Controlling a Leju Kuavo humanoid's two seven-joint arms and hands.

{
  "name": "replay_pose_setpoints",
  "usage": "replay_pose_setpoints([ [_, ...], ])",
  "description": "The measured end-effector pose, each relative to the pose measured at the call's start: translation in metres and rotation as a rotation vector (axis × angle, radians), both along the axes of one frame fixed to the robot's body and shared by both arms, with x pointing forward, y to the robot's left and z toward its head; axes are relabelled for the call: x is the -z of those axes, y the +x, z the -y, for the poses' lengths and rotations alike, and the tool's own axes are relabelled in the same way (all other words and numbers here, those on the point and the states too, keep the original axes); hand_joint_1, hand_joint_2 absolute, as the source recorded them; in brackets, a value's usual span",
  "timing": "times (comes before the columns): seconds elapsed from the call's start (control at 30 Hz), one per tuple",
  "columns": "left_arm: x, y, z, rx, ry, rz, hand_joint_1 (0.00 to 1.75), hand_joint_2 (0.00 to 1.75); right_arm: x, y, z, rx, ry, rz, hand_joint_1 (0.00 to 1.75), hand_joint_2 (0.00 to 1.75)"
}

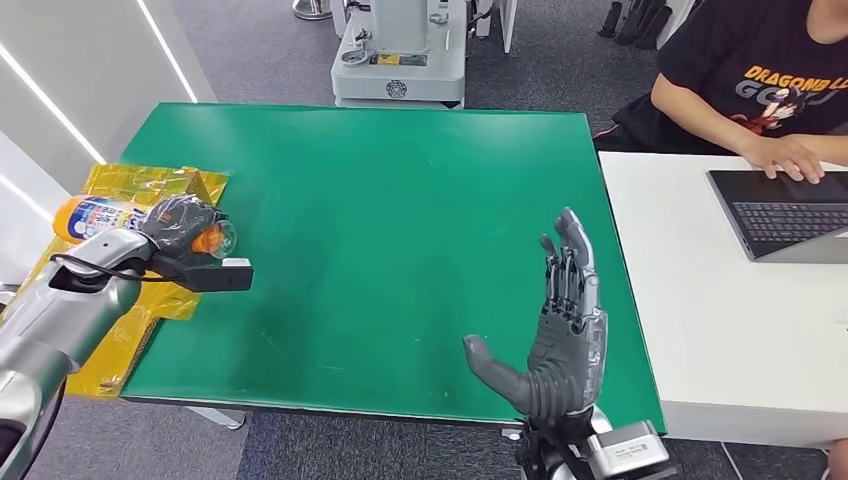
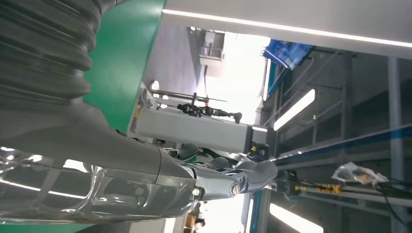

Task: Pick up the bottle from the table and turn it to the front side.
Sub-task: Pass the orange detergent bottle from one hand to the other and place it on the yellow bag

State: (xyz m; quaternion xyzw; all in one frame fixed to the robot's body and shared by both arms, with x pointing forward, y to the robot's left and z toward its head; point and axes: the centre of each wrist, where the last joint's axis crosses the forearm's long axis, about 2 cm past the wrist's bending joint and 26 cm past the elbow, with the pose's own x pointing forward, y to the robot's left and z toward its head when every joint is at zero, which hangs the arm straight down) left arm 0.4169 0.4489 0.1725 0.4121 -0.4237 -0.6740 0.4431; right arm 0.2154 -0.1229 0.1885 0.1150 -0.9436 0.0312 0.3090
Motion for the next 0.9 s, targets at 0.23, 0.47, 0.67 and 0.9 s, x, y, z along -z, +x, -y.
replay_pose_setpoints([
  [0.23, 0.023, -0.007, -0.002, -0.050, 0.004, -0.097, 1.75, 1.75, -0.011, -0.002, 0.002, 0.026, 0.032, 0.040, 0.00, 1.75],
  [0.47, 0.030, -0.010, 0.000, -0.060, 0.005, -0.125, 1.75, 1.75, -0.015, -0.002, 0.002, 0.027, 0.040, 0.050, 0.00, 1.75],
  [0.67, 0.038, -0.014, -0.002, -0.103, 0.016, -0.150, 1.75, 1.75, -0.017, -0.003, 0.003, 0.041, 0.048, 0.056, 0.00, 1.75],
  [0.9, 0.062, -0.031, -0.006, -0.112, 0.027, -0.214, 1.75, 1.75, -0.026, 0.004, 0.001, 0.038, 0.072, 0.064, 0.00, 1.75],
])
